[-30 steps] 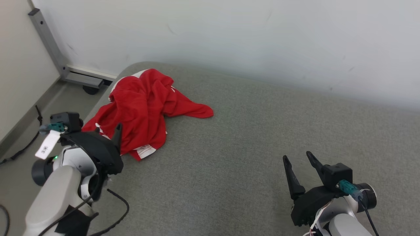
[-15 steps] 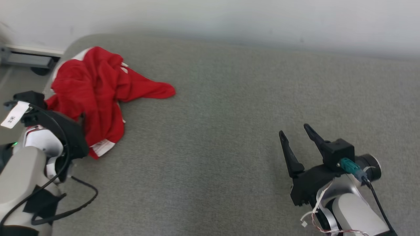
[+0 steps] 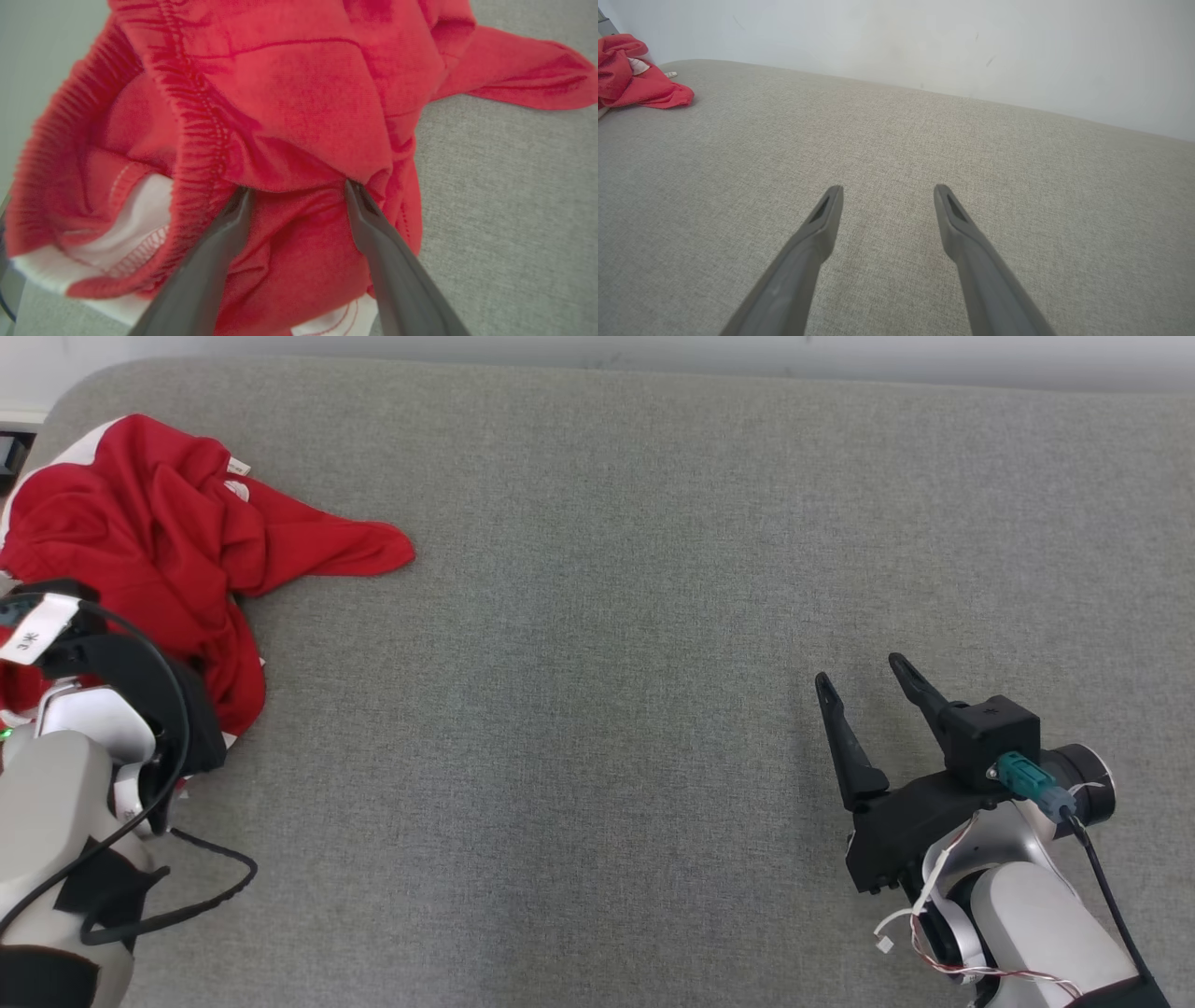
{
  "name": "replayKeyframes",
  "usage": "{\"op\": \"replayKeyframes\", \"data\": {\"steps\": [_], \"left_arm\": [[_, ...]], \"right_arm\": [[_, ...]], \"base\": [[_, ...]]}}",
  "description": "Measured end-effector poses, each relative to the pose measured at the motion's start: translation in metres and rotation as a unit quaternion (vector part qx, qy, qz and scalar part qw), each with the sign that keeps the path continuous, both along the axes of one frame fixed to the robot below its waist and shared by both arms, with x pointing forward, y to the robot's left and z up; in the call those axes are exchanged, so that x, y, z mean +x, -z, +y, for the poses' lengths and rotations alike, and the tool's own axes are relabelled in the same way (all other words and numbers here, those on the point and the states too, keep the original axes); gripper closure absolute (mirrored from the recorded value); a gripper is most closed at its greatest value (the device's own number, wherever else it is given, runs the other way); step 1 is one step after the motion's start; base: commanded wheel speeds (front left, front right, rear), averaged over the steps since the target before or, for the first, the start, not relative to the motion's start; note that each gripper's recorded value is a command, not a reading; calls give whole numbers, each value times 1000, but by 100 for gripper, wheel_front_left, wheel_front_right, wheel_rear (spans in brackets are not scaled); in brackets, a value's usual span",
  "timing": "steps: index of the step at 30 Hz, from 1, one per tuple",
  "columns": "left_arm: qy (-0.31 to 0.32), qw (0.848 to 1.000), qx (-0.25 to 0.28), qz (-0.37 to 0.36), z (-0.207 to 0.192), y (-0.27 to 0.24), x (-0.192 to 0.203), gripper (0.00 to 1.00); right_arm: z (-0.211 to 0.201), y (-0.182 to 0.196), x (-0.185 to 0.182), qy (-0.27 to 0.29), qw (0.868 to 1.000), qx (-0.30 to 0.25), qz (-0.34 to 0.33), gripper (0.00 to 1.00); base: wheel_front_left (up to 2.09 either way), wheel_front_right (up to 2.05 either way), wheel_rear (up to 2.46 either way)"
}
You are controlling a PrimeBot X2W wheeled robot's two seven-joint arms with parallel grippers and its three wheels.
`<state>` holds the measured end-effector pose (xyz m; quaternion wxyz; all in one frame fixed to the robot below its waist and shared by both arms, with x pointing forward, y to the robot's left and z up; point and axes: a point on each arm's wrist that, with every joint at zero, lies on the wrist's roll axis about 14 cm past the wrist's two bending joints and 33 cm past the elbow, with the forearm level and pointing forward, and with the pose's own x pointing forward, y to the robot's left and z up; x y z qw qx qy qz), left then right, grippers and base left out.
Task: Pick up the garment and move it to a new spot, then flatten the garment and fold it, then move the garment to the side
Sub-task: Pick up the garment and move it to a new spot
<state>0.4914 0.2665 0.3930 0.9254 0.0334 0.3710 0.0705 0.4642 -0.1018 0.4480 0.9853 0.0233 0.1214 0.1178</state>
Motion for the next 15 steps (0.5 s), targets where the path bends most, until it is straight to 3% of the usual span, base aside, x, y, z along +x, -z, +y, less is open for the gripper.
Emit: {"op": "replayKeyframes", "data": {"steps": [1,2,3,15], "left_arm": [[0,1000,0,3,-1,2,-1,20],[-2,1000,1,4,-2,2,-1,84],[-1,1000,3,2,-1,1,-1,100],[-7,1000,10,-28,0,-24,5,100]], "right_arm": [[0,0,0,0,1000,0,1,0],[1,0,-1,-2,1000,0,3,0],[3,-1,-1,-4,1000,1,2,0],[6,-14,0,-4,1000,5,-8,0]], "base": [[0,0,0],[0,0,0],[0,0,0],[0,0,0]]}}
